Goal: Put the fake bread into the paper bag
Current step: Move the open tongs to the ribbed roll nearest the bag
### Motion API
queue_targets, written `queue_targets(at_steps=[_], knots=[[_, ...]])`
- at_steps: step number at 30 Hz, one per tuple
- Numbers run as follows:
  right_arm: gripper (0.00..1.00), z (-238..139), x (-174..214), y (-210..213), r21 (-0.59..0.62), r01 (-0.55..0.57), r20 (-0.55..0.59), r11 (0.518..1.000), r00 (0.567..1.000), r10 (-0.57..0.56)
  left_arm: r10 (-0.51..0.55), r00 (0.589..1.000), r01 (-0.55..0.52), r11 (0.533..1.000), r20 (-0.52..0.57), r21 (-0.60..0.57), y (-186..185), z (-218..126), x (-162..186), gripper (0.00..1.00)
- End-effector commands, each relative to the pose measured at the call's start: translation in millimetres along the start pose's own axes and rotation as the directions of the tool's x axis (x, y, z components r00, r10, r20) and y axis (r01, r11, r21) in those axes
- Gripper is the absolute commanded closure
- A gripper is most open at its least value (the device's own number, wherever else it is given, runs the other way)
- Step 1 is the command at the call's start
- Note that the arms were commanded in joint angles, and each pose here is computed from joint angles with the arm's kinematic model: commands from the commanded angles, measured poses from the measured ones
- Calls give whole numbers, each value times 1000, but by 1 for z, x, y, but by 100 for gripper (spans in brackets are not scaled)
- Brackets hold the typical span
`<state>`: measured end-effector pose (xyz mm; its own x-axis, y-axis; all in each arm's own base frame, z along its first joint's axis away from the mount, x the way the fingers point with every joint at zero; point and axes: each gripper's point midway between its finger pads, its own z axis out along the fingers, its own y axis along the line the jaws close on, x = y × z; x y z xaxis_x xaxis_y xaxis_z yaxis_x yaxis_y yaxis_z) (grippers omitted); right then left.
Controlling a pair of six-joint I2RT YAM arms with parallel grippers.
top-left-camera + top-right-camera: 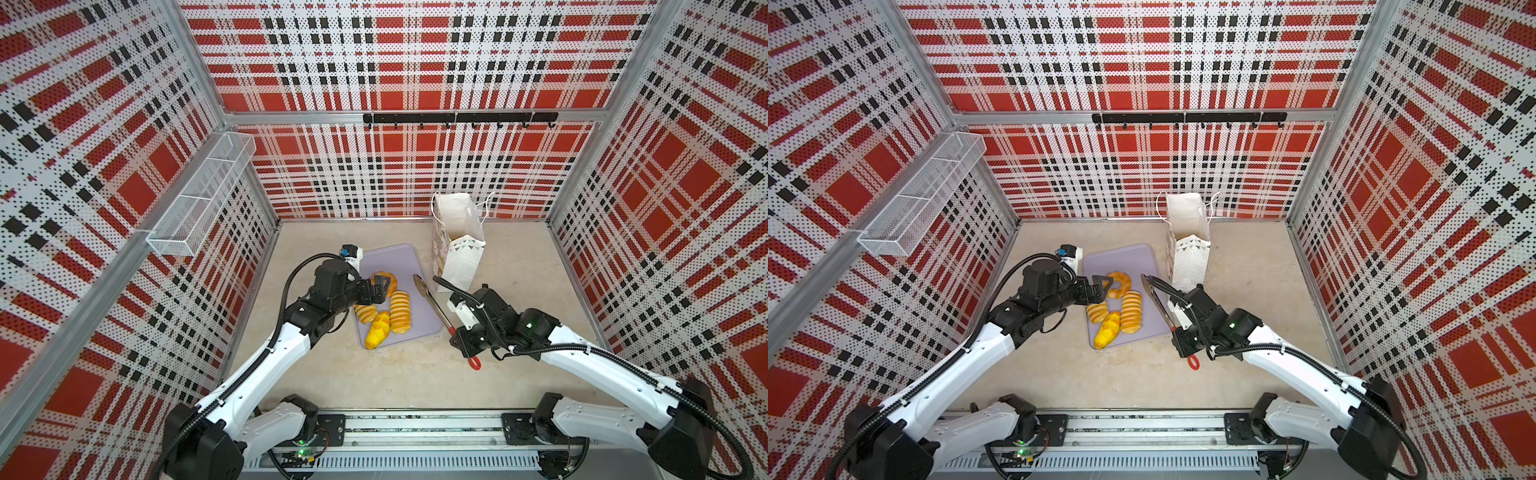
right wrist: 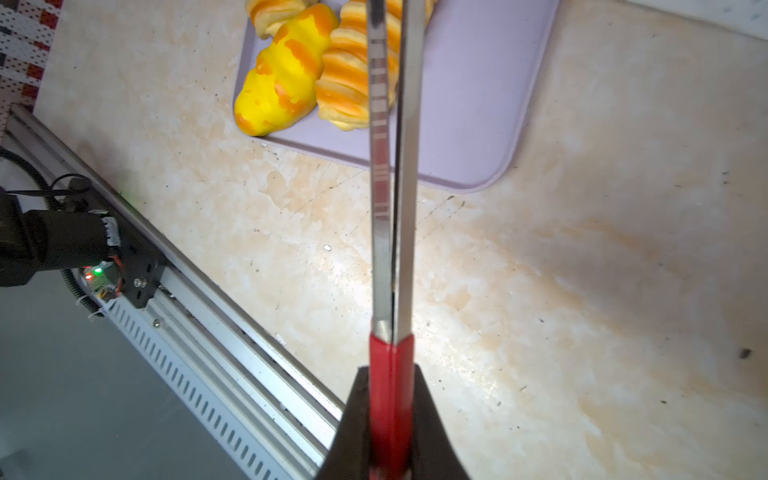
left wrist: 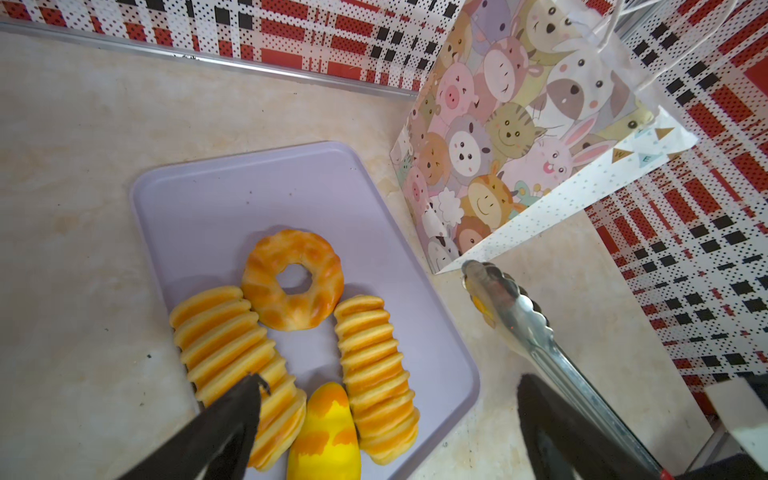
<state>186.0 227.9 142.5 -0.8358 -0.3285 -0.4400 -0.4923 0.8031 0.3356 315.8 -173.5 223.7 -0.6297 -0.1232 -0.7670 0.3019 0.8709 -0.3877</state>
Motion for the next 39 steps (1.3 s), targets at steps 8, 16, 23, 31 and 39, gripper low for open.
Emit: queue_targets(at_steps=[8, 16, 23, 31, 39], knots=[[81, 10, -24, 11, -129, -49, 1, 990, 999, 49, -29, 1000, 29, 999, 5, -18, 21, -8, 15, 2], [80, 11, -32, 7, -160, -103, 3, 982, 994, 105, -50, 999, 51, 998, -18, 30, 23, -8, 21, 2], [76, 9, -39, 5, -171, -117, 21, 978, 992, 122, -74, 997, 74, 997, 5, 13, 35, -10, 17, 2], [71, -3, -45, 0, -255, -176, 82, 951, 976, 203, -6, 1000, 4, 980, 7, 198, -4, -20, 16, 2], [70, -3, -38, -4, -283, -201, 72, 938, 970, 230, 7, 1000, -11, 976, 17, 216, -11, -22, 17, 2]])
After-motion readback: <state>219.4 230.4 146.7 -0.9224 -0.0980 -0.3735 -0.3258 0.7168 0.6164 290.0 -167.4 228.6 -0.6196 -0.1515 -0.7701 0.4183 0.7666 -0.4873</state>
